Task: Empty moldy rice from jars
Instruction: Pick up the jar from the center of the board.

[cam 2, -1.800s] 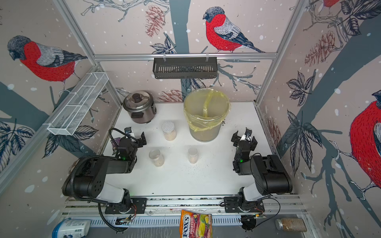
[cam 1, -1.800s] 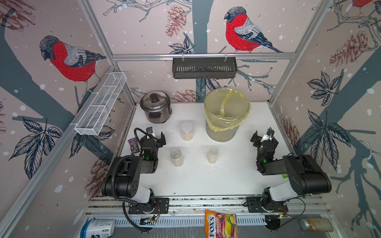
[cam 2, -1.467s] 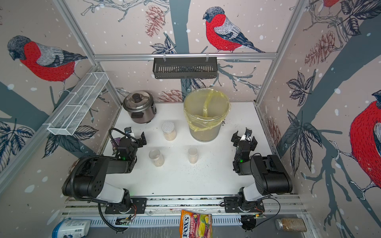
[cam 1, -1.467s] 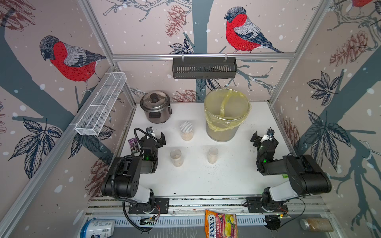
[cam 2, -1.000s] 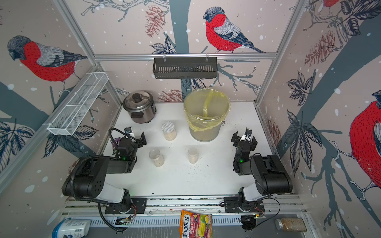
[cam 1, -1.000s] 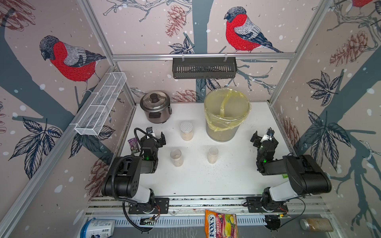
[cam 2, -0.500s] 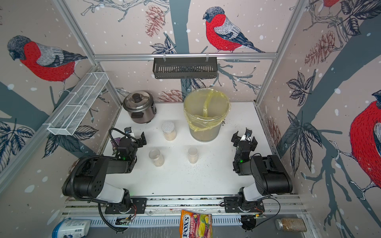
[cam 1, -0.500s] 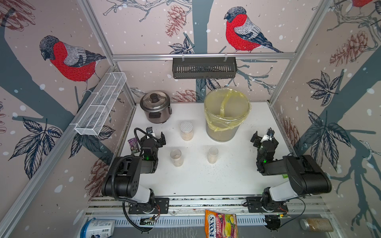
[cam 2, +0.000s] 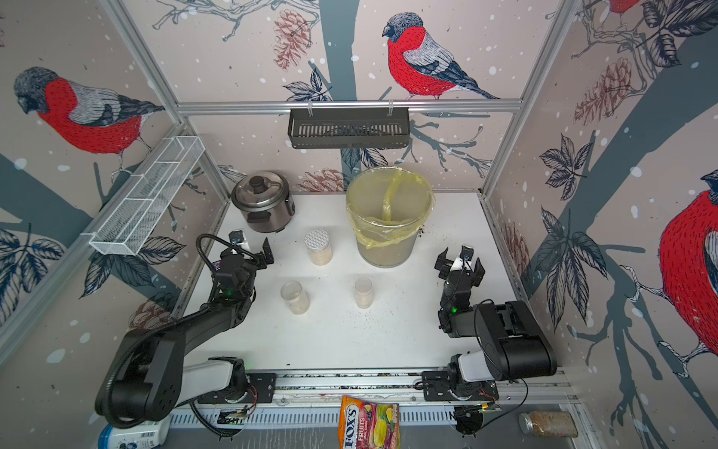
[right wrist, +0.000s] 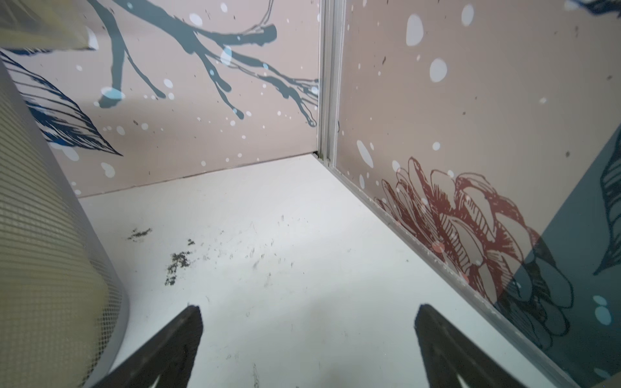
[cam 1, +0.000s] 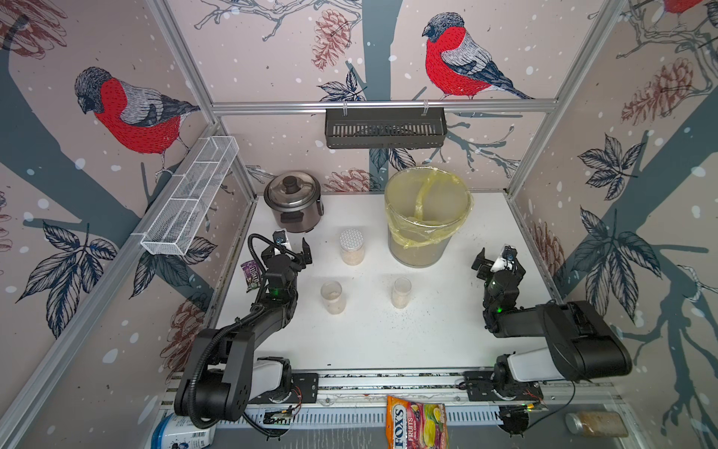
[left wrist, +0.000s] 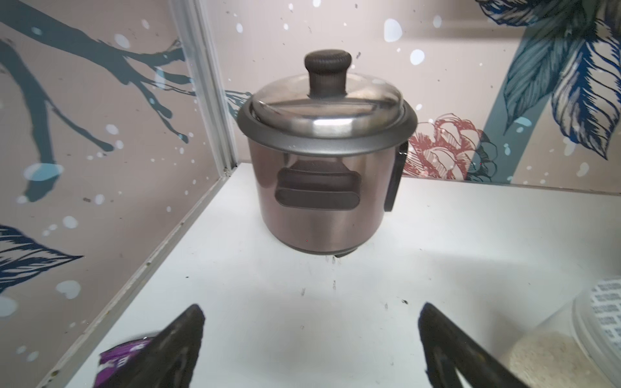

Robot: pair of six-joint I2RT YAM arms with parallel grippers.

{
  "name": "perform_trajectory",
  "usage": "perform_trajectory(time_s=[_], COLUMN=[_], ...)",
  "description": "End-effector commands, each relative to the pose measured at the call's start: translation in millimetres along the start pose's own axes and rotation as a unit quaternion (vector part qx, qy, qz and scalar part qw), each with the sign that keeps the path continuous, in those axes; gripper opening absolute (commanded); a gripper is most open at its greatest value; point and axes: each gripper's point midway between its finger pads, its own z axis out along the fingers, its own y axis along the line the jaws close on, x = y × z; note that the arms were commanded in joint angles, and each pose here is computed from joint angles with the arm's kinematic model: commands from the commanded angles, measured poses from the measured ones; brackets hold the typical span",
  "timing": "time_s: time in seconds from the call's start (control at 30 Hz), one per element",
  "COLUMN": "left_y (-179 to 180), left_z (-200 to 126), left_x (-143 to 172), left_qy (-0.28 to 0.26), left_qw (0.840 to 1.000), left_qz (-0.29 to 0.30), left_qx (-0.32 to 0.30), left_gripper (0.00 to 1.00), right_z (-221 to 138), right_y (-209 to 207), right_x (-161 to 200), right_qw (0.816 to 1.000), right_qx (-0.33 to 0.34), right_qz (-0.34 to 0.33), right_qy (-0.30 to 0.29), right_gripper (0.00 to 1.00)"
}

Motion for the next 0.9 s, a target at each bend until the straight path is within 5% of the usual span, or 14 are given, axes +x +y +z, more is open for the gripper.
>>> perform_trajectory(time_s=[0.0,0.5,0.87], left_y=[4.4,-6.4,-27.0], left_z=[-8.0,-40.4,-69.2], left_x=[-3.2,-33.0,-19.6], left_qy=[0.002,0.031,0.096], left_qw=[1.000,0.989,0.977], left_qz=[-0.017,-0.142,-0.167], left_qx=[-0.016,0.014,0.087], left_gripper=[0.98,0.98,0.98], right_z=[-2.2,-54.9,-128.9], right_y=[-0.7,53.3,141.2], right_x=[-15.2,-60.1,-60.6], right_qw=[1.000,0.986,0.955], right_qx=[0.002,-0.083,-0.182], right_qz=[0.002,0.083,0.050], right_qy=[-0.005,0.116,0.227], right_gripper=[1.00,1.00,1.00])
